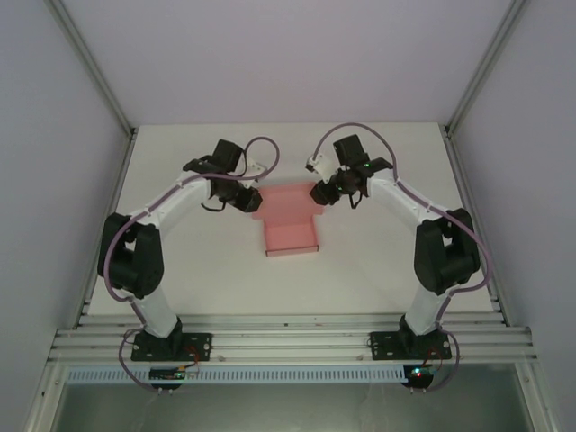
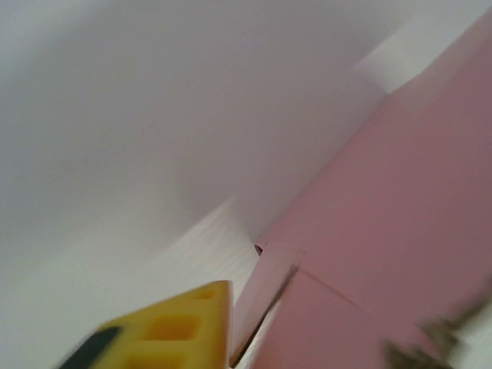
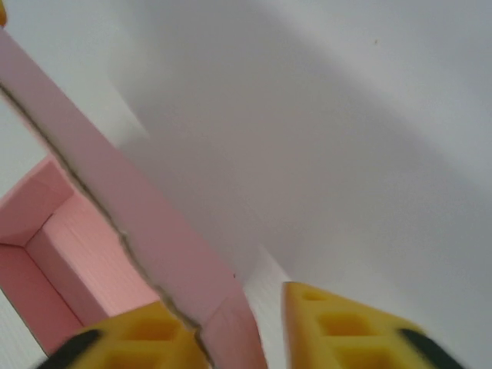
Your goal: Assemble paper box
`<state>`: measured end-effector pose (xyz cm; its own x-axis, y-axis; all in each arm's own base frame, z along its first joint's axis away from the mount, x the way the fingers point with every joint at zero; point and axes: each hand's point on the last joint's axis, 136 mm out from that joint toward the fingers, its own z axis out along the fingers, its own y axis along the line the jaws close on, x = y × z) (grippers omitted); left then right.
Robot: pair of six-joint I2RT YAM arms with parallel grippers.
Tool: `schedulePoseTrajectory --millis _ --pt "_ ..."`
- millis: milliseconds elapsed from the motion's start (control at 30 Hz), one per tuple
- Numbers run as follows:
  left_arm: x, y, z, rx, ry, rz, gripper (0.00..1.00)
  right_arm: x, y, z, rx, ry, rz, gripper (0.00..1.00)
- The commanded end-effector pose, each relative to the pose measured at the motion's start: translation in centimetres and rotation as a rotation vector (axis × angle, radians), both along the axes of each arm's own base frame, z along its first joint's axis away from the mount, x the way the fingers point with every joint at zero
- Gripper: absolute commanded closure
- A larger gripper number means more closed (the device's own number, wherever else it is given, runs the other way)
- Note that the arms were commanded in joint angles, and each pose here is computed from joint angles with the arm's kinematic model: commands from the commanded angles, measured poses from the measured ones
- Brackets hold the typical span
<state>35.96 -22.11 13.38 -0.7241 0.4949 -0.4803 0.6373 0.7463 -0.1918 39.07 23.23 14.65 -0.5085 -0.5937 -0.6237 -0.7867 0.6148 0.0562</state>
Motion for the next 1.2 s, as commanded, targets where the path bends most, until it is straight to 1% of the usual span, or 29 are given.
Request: schedulePoseTrajectory --millis 0,33,100,133,200,233,333,367,400,500,533,600,667,700,767,833,933,967,1067,1167 --pt "0.3 -0.7 1.5 -0.004 -0.036 -0.008 0.99 -0.1 -0.3 0.1 -0.047 0.003 -0.02 0.86" --pt "0.5 -0.6 1.6 0.005 -0.045 0.011 1.0 -0.1 -0.4 0.2 -0.049 0.002 -0.027 0.91" --pt "0.9 -0.4 2.2 0.025 -0.074 0.062 1.0 0.0 -0.5 0.5 -0.067 -0.016 -0.06 0.94" --pt "1.3 -0.1 2.5 0.041 -0.091 0.107 1.0 0.1 -0.6 0.7 -0.076 -0.032 -0.082 0.97" --pt "2.0 0.5 3.4 0.078 -0.128 0.201 1.0 0.6 -0.8 1.3 -0.082 -0.078 -0.152 1.0" --pt "2.4 0.6 3.8 0.078 -0.144 0.245 1.0 0.9 -0.9 1.6 -0.076 -0.095 -0.195 1.0" --pt "3.6 1.0 4.8 0.025 -0.163 0.434 1.0 2.3 -2.3 2.8 -0.055 -0.159 -0.449 1.0" --pt "3.8 1.1 5.0 -0.005 -0.158 0.495 1.0 2.5 -2.6 3.0 -0.025 -0.163 -0.539 1.0" --pt "4.0 1.0 5.1 -0.039 -0.148 0.563 1.0 2.6 -2.5 3.1 0.036 -0.151 -0.624 1.0" --pt "4.5 -0.4 5.2 -0.164 -0.14 0.656 1.0 3.1 -1.3 3.9 0.238 -0.154 -0.769 1.0" --pt "4.6 -1.1 5.2 -0.192 -0.142 0.66 1.0 3.1 -0.7 3.6 0.294 -0.153 -0.789 1.0" --pt "5.1 -1.2 5.2 -0.21 -0.16 0.715 1.0 3.5 -0.2 3.7 0.41 -0.131 -0.866 1.0" --pt "5.7 -1.5 5.1 -0.232 -0.156 0.747 1.0 4.0 0.2 3.7 0.478 -0.121 -0.908 1.0" --pt "6.0 -1.9 5.0 -0.249 -0.155 0.745 1.0 4.2 0.5 3.6 0.488 -0.124 -0.922 1.0" --pt "6.3 -2.3 4.5 -0.27 -0.155 0.747 1.0 4.5 0.8 3.2 0.472 -0.14 -0.933 1.0" --pt "6.4 -2.2 3.8 -0.258 -0.156 0.746 1.0 4.3 1.0 2.5 0.46 -0.137 -0.937 1.0" --pt "6.0 -2.5 2.6 -0.246 -0.161 0.704 1.0 3.9 0.4 1.5 0.458 -0.156 -0.959 1.0" --pt "5.8 -2.6 2.1 -0.248 -0.168 0.681 1.0 3.8 0.4 1.4 0.465 -0.17 -0.953 1.0" --pt "5.0 -2.3 0.9 -0.252 -0.187 0.649 1.0 2.7 0.6 0.4 0.412 -0.228 -0.901 1.0" --pt "4.1 -1.9 -0.5 -0.243 -0.203 0.623 1.0 1.3 0.5 -1.3 0.371 -0.223 -0.873 1.0"
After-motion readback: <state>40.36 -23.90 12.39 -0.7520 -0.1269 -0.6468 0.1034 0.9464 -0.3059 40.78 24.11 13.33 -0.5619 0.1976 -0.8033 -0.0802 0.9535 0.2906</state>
